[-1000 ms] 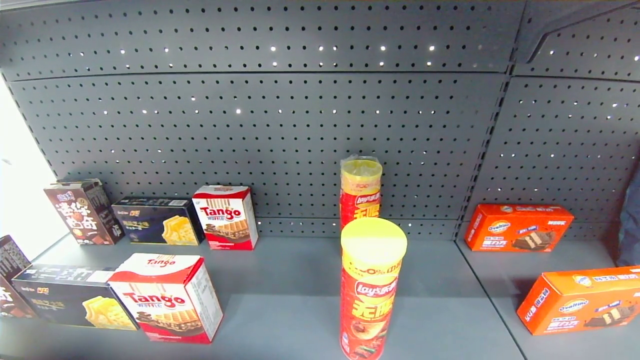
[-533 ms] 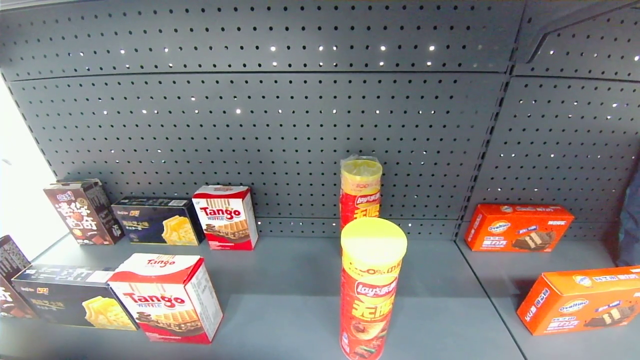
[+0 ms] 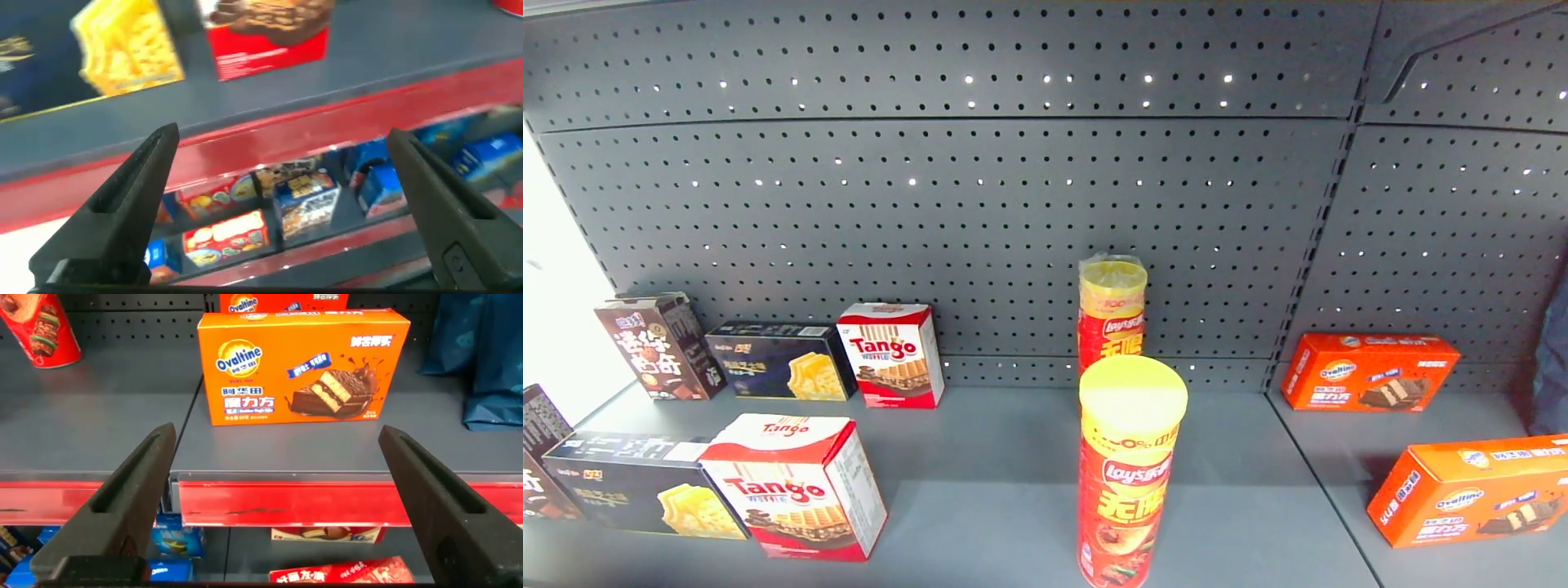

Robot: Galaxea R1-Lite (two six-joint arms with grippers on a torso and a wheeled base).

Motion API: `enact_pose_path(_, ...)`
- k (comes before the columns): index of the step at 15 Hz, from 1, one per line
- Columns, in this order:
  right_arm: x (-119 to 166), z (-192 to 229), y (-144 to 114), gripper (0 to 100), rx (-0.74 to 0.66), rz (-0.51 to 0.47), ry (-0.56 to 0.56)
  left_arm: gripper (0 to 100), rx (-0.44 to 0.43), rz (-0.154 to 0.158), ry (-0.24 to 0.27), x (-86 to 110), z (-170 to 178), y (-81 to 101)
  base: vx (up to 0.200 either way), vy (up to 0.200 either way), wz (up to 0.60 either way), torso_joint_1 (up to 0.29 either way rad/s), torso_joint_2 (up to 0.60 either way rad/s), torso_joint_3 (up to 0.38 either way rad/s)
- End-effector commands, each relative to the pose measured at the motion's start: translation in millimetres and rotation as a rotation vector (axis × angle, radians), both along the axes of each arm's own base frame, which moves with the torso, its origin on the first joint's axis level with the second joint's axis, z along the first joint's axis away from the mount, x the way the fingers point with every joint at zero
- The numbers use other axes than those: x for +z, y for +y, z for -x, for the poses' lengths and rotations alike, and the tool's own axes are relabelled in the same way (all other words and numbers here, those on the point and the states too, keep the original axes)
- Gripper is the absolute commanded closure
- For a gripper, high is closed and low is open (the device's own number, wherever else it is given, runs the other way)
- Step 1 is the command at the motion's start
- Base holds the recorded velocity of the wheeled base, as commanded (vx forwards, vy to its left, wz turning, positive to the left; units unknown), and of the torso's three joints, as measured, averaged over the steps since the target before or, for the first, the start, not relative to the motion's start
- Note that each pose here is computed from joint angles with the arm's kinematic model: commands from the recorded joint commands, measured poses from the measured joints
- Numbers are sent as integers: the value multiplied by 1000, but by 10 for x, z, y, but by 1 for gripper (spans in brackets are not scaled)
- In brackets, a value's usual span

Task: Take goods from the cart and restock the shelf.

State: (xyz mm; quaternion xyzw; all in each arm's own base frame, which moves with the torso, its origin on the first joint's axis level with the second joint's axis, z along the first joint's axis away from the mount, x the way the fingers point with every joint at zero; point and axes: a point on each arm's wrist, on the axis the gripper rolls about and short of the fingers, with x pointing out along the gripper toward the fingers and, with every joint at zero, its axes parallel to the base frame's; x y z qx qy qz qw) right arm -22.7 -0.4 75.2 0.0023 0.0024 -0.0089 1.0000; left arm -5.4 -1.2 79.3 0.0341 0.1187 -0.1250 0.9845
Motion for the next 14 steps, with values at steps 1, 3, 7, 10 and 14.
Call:
enact_pose_path(1, 0, 0, 0, 0, -1, 0, 0, 0, 85, 13, -157, -28, 113, 1, 0, 0, 0, 0, 0, 0)
enact_pose_path(3, 0, 0, 0, 0, -1, 0, 0, 0, 160, 47, -158, -28, 116, 11, 0, 0, 0, 0, 0, 0)
enact_pose_path(7, 0, 0, 0, 0, -1, 0, 0, 0, 207, 46, -236, -43, 174, 2, 0, 0, 0, 0, 0, 0)
enact_pose_path(10, 0, 0, 0, 0, 1, 0, 0, 0, 212, 59, -234, -41, 173, 2, 0, 0, 0, 0, 0, 0)
enact_pose_path(14, 0, 0, 0, 0, -1, 0, 0, 0, 229, 62, -236, -37, 174, 6, 0, 0, 0, 0, 0, 0)
